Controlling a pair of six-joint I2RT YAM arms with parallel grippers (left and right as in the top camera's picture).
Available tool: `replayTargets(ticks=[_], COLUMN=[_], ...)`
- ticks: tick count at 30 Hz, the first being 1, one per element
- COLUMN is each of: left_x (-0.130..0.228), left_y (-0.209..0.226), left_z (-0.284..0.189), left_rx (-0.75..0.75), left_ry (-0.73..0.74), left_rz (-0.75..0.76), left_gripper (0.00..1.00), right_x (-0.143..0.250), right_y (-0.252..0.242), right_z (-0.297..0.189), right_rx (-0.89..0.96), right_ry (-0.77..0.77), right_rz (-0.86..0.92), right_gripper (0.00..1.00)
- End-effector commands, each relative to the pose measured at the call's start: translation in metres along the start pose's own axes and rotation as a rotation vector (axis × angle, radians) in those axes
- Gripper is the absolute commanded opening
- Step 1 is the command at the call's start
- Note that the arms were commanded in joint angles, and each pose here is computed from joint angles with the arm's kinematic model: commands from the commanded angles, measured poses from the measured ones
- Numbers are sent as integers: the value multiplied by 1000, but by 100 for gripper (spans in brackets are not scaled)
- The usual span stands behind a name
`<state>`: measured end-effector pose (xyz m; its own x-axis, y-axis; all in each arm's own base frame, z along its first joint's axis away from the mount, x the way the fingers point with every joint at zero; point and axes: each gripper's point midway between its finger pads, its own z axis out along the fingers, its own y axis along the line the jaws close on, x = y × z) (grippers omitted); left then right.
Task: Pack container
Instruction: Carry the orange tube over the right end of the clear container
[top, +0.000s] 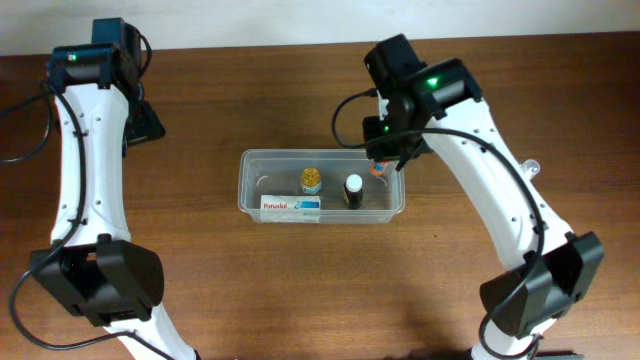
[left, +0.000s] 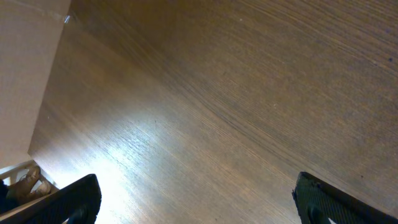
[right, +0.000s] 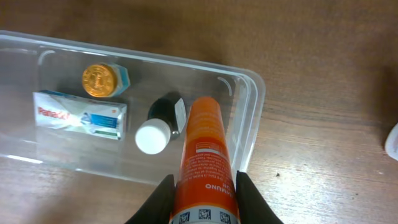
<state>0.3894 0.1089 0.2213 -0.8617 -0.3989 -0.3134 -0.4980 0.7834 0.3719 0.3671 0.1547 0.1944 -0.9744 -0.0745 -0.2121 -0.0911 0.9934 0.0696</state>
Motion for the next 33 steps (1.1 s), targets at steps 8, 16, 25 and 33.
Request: replayTargets(ticks=[8, 16, 25, 33], left_x=[-1, -1, -1, -1], left_y=[4, 4, 4, 4], left_z=[-3, -3, -3, -3], left_rx=[-10, -10, -10, -10], left_ry=[-13, -13, -13, -13], left_rz=[-11, -11, -10, -11], left_gripper=[99, 99, 99, 99], right_x=[2, 5, 5, 4], right_y=[-1, -2, -4, -6], right_z=[40, 60, 68, 72], right_rx=[15, 19, 32, 47], right_ry=[-1, 11, 24, 24], right_rz=[2, -18, -18, -19], right_gripper=[22, 23, 23, 23])
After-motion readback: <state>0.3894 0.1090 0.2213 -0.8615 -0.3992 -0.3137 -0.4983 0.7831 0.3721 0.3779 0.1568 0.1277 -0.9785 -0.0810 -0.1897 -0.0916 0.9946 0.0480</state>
